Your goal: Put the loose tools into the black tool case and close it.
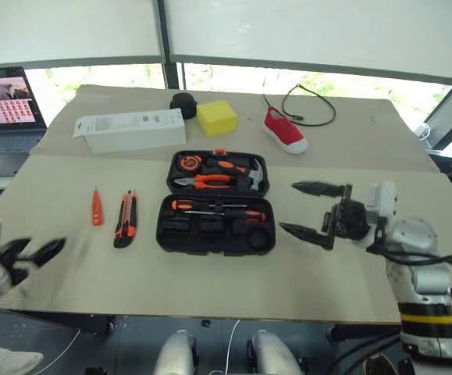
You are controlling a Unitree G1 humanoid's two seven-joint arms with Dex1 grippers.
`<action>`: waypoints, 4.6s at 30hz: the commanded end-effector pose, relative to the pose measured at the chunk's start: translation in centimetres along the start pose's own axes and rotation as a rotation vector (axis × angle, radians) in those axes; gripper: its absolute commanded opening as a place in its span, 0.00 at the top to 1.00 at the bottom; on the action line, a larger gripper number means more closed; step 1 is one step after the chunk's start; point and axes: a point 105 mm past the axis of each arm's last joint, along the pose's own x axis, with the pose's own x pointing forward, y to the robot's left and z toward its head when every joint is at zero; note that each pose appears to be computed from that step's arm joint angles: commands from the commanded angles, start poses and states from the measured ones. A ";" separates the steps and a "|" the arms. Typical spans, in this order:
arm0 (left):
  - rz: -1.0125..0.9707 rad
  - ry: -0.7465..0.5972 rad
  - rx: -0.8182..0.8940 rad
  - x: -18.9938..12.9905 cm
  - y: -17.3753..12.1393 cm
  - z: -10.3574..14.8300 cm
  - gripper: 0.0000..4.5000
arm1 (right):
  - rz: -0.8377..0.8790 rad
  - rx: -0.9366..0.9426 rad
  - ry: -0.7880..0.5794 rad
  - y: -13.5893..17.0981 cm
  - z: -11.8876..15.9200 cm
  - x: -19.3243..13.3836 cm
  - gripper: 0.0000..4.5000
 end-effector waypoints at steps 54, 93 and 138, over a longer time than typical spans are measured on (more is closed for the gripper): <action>-0.979 0.033 1.265 9.9 -19.9 4.1 0.89 | 0.017 0.105 0.159 1.5 0.3 -2.6 0.00; -1.143 -0.115 1.026 6.5 -20.7 7.9 0.32 | 0.020 0.117 0.124 1.1 0.3 -0.9 0.00; -1.098 -0.162 0.809 10.1 -21.6 0.6 0.99 | -0.013 0.139 0.094 1.6 0.1 -0.7 0.00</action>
